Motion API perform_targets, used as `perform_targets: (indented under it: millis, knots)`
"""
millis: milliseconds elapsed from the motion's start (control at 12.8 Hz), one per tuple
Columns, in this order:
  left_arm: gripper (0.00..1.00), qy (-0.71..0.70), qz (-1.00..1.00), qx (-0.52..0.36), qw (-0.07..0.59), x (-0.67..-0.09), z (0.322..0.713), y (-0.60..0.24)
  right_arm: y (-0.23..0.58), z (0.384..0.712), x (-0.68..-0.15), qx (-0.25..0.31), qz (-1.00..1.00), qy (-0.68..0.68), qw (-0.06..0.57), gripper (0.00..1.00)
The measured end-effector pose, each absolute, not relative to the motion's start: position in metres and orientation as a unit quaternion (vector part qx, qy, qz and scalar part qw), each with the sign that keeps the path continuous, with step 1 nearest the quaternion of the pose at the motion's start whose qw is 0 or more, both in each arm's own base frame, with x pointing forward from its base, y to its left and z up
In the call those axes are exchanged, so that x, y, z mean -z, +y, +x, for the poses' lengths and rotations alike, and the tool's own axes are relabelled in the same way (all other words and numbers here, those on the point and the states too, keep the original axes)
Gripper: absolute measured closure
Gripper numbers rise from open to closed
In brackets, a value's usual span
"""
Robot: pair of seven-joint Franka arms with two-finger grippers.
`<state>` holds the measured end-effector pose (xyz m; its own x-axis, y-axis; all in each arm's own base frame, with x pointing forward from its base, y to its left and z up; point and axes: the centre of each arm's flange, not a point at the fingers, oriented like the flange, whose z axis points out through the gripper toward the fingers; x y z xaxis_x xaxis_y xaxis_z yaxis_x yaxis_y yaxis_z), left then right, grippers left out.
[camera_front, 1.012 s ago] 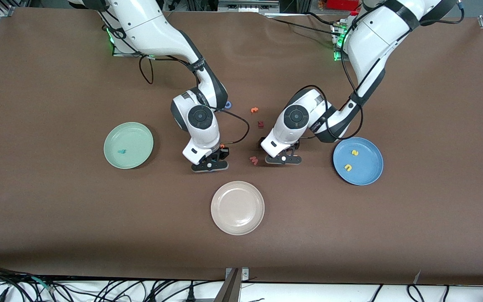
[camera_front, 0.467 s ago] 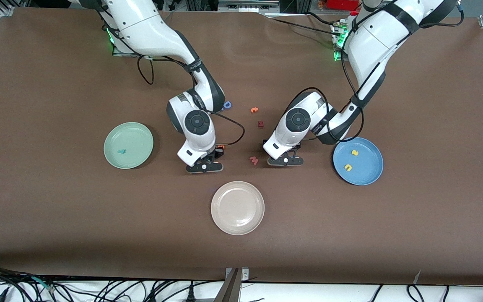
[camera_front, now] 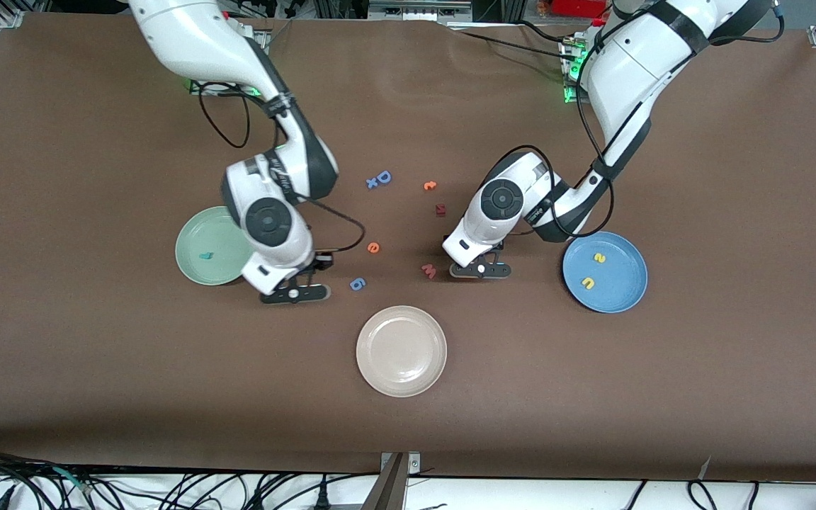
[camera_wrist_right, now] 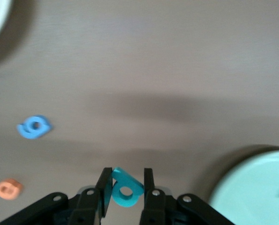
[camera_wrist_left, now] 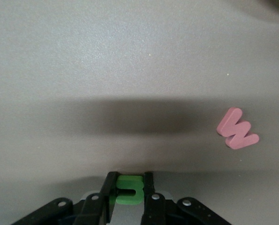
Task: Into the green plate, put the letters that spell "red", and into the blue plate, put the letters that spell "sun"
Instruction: 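Drop the green u on the blue plate while the right gripper drops teal letter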
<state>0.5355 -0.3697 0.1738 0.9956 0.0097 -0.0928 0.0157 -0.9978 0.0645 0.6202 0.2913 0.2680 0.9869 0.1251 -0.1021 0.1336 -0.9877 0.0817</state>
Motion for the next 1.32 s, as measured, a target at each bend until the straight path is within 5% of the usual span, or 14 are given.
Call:
perform_targets:
  millis: [467, 934, 1012, 1324]
  knots:
    - [0.72, -0.008, 0.997, 0.071, -0.034, -0.222, 0.551, -0.335, 0.143, 0.647, -0.273, 0.123, 0.984, 0.118, 0.057, 0.69]
    - [0.72, -0.108, 0.989, 0.092, -0.053, -0.237, 0.606, -0.199, 0.107, 0.617, -0.217, 0.186, 0.975, 0.109, 0.054, 0.69]
    - [0.72, -0.127, 0.986, 0.087, -0.066, -0.237, 0.613, -0.18, 0.107, 0.613, -0.21, 0.192, 0.974, 0.106, 0.05, 0.64]
    - [0.72, -0.179, 0.975, 0.083, -0.107, -0.231, 0.626, -0.124, 0.108, 0.612, -0.202, 0.196, 0.974, 0.106, 0.048, 0.21]
